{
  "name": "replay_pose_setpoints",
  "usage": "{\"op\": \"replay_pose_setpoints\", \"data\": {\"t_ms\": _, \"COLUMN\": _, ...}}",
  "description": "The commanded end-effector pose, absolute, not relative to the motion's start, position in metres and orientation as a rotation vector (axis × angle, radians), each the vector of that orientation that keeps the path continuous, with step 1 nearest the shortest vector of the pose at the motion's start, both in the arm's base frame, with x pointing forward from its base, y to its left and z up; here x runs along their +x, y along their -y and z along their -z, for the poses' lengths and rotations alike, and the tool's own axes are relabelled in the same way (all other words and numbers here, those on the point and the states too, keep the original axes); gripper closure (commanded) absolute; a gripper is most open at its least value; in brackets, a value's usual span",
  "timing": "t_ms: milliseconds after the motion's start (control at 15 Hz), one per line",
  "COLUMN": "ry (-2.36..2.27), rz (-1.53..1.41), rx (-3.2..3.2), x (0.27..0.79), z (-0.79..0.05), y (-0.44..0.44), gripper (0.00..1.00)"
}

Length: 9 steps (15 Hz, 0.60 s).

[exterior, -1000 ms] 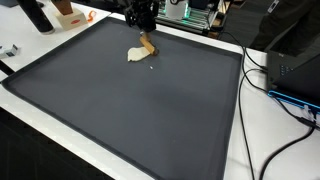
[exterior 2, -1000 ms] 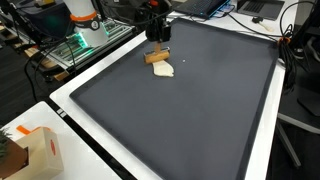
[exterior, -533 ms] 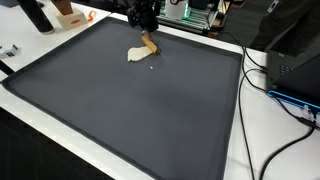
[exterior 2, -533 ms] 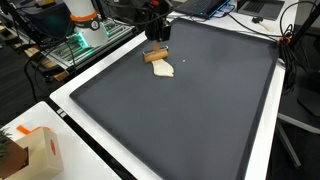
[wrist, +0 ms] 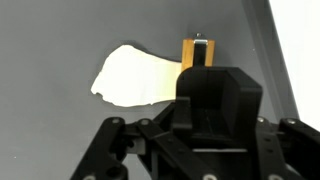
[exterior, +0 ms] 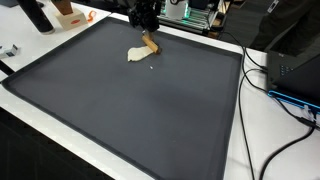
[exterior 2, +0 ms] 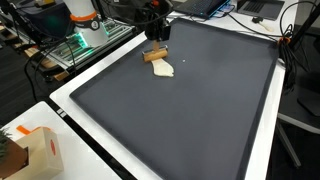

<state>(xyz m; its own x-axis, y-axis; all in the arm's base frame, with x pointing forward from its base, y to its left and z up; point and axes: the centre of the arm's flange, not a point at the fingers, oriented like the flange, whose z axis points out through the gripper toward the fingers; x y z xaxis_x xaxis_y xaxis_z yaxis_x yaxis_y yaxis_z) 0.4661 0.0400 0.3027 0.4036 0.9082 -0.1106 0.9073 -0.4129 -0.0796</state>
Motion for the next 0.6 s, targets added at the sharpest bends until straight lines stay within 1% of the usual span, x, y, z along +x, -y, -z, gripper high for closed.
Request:
{"op": "replay_pose_setpoints", "data": {"t_ms": 0, "ry": 1.661, "rz": -0.319, "rx": -2.635, "x": 0.4554, "z": -0.2696, "y": -0.0369, "gripper": 0.79}}
{"op": "replay_pose_setpoints", "data": {"t_ms": 533, "ry": 1.574, "rz": -0.169, "rx": -2.802, "x": 0.4601, "z": -0.2765, "y": -0.0307, "gripper": 0.79}}
